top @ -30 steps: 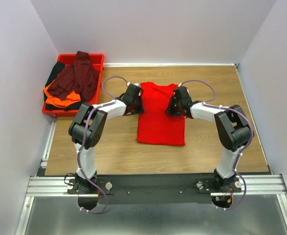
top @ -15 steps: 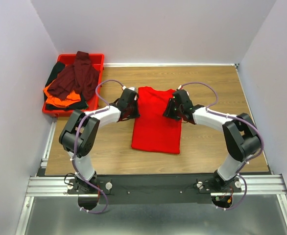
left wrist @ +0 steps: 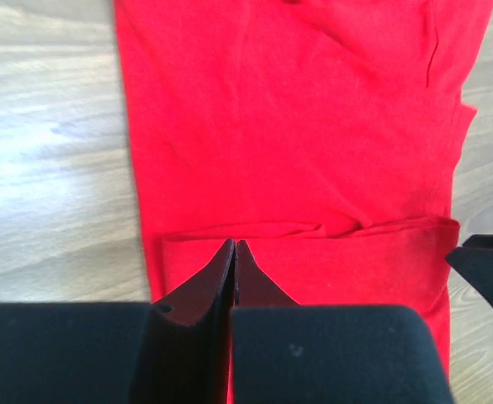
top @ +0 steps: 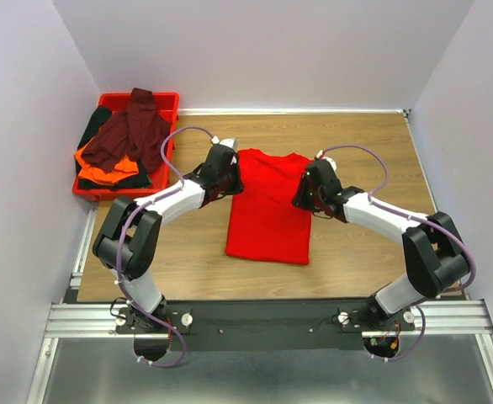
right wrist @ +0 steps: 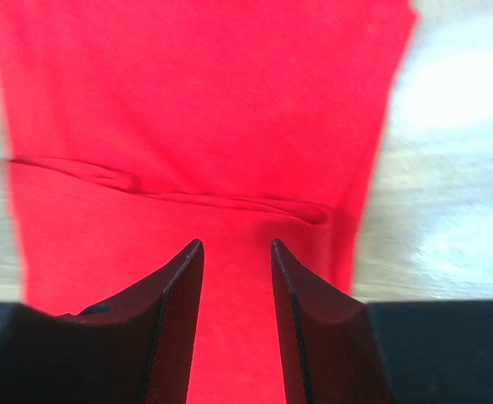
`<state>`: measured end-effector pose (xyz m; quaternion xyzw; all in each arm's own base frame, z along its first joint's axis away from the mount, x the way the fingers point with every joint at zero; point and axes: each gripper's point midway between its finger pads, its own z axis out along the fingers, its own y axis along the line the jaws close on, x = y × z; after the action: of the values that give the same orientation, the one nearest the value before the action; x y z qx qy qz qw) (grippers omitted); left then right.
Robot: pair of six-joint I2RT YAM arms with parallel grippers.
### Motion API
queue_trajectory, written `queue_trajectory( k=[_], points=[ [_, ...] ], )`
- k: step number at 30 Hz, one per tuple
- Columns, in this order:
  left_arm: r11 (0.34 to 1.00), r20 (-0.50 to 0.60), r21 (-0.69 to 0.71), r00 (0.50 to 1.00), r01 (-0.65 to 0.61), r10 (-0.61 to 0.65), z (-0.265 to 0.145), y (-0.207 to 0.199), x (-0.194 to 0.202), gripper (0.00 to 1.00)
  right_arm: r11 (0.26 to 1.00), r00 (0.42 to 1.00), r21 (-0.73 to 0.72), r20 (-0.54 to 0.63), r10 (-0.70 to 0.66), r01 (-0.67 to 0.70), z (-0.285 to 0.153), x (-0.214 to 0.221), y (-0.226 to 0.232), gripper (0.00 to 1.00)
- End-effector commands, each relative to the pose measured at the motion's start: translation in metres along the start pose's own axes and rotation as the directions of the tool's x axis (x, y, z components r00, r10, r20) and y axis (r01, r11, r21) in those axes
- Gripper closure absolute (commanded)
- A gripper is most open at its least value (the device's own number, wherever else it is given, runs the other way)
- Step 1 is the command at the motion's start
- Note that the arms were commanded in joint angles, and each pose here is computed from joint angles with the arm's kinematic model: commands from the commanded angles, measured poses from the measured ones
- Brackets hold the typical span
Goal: Fold and stack the t-shirts
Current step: Fold the tshirt
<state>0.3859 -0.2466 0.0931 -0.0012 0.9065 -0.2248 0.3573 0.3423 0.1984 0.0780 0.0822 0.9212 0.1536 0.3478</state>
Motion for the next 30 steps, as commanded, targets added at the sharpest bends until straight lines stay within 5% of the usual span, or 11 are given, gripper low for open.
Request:
queue_trajectory(
  k=[1,15,27,30],
  points=[
    [0.999,-0.051,-0.031,0.999,-0.005,0.003,0.010,0.008,0.024,0.93,0.992,0.998,0.122,-0.050,-0.022,0.028,0.011,0.022,-0.034,0.56],
    [0.994,-0.151,-0.107,0.987,0.037,-0.053,0.030,0.038,0.077,0.96,0.974,0.994,0.222,-0.107,-0.011,0.034,0.025,0.045,-0.067,0.58],
    [0.998,-0.073,-0.048,0.997,0.030,-0.034,0.013,0.017,0.038,0.92,0.996,0.994,0.092,-0.104,0.014,-0.004,0.008,0.023,-0.048,0.54],
    [0.999,-0.028,-0.027,0.999,0.030,-0.031,-0.001,0.008,0.018,0.81,0.996,0.996,0.083,-0.084,0.032,-0.025,-0.004,0.011,-0.048,0.46]
  ],
)
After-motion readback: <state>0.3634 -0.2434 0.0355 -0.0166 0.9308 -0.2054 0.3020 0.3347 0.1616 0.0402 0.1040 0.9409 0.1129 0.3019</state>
